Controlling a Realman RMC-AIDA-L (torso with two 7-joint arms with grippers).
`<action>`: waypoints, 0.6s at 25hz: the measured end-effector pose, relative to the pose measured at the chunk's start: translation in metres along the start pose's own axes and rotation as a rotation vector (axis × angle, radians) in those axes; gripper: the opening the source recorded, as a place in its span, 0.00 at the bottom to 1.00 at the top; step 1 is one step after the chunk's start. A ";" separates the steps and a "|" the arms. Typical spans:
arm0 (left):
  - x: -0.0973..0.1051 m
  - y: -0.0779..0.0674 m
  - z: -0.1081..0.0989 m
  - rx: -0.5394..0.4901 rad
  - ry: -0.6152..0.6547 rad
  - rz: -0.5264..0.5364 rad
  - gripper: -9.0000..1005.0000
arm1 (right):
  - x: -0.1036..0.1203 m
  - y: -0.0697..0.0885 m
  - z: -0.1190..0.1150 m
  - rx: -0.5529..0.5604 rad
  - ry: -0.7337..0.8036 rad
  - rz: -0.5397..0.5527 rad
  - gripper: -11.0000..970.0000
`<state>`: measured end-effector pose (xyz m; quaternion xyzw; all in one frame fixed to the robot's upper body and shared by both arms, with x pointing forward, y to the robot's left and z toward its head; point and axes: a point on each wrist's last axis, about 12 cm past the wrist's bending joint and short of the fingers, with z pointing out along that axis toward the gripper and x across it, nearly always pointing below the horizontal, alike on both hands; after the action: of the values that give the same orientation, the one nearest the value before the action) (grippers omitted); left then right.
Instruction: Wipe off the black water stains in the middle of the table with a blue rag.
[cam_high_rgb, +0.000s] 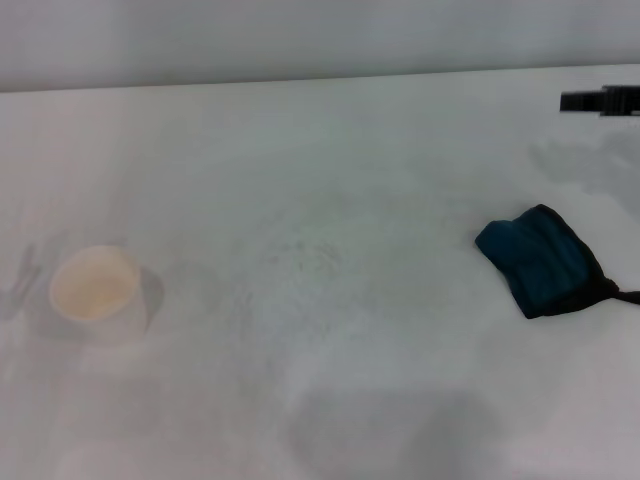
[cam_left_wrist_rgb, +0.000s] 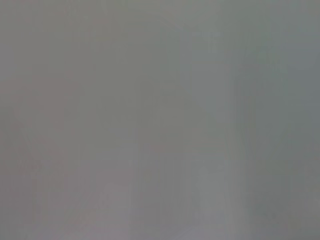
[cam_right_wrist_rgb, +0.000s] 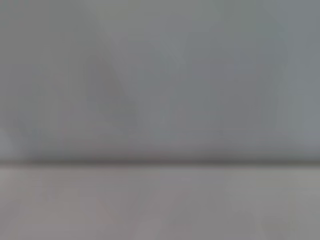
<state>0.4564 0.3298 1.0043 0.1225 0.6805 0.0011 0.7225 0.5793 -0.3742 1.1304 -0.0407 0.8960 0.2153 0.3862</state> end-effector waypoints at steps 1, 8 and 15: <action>0.000 0.000 0.000 -0.001 0.004 0.000 0.88 | 0.004 -0.004 -0.002 -0.023 -0.053 -0.008 0.32; 0.001 0.004 0.002 -0.034 0.009 -0.005 0.88 | 0.045 -0.025 -0.013 -0.091 -0.456 -0.080 0.32; 0.002 0.008 0.002 -0.089 0.016 -0.024 0.88 | 0.077 -0.020 -0.006 -0.018 -0.656 -0.271 0.32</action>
<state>0.4599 0.3374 1.0041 0.0822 0.6868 0.0237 0.7217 0.5261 -0.3879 1.0718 -0.0915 0.7087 0.1716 0.6781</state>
